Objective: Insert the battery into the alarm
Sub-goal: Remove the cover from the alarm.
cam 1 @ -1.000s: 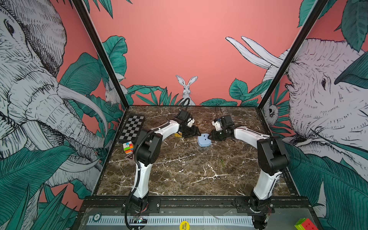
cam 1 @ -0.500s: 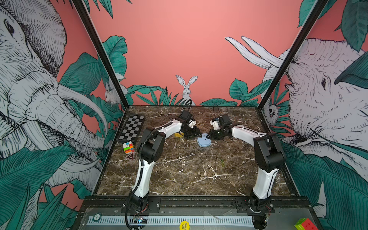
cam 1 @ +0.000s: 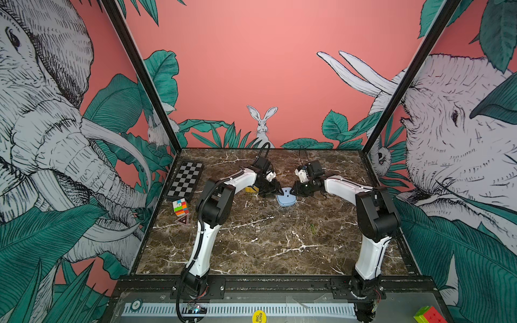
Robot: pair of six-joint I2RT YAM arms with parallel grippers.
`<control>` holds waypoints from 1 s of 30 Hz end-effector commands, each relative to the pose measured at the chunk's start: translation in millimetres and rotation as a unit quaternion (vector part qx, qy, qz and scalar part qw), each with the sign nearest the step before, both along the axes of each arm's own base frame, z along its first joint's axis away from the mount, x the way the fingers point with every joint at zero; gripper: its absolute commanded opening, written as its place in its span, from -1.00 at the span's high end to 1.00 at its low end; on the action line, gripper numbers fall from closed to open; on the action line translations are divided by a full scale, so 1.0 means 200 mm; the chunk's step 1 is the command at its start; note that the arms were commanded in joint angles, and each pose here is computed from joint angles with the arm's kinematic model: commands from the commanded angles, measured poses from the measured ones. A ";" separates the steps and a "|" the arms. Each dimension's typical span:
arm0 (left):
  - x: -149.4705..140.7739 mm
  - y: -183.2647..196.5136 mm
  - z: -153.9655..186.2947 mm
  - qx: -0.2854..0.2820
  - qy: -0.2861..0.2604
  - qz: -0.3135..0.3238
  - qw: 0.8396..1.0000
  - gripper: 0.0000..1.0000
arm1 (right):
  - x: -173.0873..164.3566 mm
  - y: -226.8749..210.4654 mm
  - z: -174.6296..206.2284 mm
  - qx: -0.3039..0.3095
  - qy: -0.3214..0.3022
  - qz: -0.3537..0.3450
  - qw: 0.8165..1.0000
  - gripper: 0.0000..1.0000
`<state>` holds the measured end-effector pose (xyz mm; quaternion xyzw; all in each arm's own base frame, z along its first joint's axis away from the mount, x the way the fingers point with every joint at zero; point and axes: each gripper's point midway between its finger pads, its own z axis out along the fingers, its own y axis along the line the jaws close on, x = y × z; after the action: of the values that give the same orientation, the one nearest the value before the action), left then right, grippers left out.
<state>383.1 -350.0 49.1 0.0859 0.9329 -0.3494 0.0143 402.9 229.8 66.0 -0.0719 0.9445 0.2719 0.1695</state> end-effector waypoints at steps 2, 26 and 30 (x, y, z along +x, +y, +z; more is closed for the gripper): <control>-0.01 -0.03 0.04 -0.009 0.008 -0.004 1.000 -0.06 | -0.04 0.01 -0.07 -0.011 0.035 -0.012 0.999 0.54; -0.04 0.00 -0.01 0.007 0.028 -0.005 1.000 0.10 | -0.02 0.00 -0.10 -0.015 0.039 -0.028 0.999 0.38; -0.04 -0.01 -0.01 0.006 0.029 -0.005 1.000 0.15 | -0.03 -0.02 -0.12 -0.026 0.046 -0.034 0.998 0.36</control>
<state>381.6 -350.8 51.1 0.0822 0.9325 -0.3517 0.0019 403.3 231.6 65.9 -0.0438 0.9475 0.2717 0.1630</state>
